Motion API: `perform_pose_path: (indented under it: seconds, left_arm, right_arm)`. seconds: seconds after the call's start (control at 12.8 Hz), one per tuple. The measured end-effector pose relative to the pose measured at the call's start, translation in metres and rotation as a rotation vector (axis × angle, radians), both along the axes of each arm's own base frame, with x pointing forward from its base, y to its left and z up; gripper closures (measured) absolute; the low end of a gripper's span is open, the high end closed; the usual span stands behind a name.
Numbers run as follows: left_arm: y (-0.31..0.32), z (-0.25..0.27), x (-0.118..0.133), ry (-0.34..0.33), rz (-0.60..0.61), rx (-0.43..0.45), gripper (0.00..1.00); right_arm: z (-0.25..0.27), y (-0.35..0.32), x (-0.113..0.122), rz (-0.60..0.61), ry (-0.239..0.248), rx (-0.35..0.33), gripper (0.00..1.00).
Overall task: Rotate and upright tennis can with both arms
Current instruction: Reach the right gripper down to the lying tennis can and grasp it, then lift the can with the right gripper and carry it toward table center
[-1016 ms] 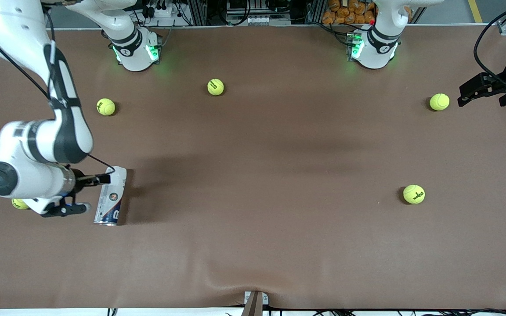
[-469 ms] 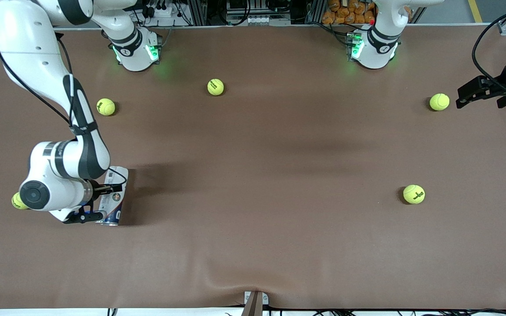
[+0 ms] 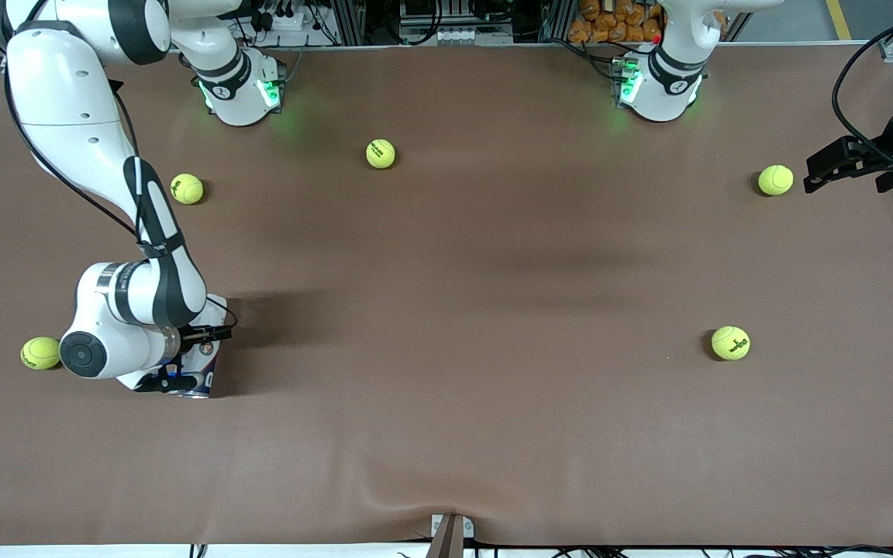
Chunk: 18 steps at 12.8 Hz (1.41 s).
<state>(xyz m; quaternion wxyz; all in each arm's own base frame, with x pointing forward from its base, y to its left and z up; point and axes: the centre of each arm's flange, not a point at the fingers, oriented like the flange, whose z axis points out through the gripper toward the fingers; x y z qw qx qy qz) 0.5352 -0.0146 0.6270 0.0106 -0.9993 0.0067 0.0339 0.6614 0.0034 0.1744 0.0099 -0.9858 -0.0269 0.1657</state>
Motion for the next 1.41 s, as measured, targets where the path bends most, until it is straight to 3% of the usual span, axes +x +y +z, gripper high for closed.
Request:
perform_pose_path:
  seconds: [0.39,0.55,0.94,1.09,1.41]
  left_arm:
    - [0.001,-0.002,0.001,0.004,0.001,0.000,0.00]
    - [0.001,-0.002,0.001,0.005,0.002,0.000,0.00]
    - [0.001,-0.003,0.001,0.005,0.002,0.000,0.00]
    - [-0.001,-0.004,0.002,0.007,-0.001,0.001,0.00]
    - [-0.001,-0.004,0.002,0.008,-0.001,0.001,0.00]
  right_arm:
    - [0.001,0.000,0.003,0.000,-0.023,-0.001,0.00]
    - [0.002,0.000,0.004,0.000,-0.030,-0.001,0.16]
    - [0.013,0.005,0.014,0.033,-0.063,0.009,0.17]
    - [0.031,0.014,0.026,0.106,-0.101,0.028,0.17]
    - [0.068,0.052,0.039,0.399,-0.162,0.110,0.17]
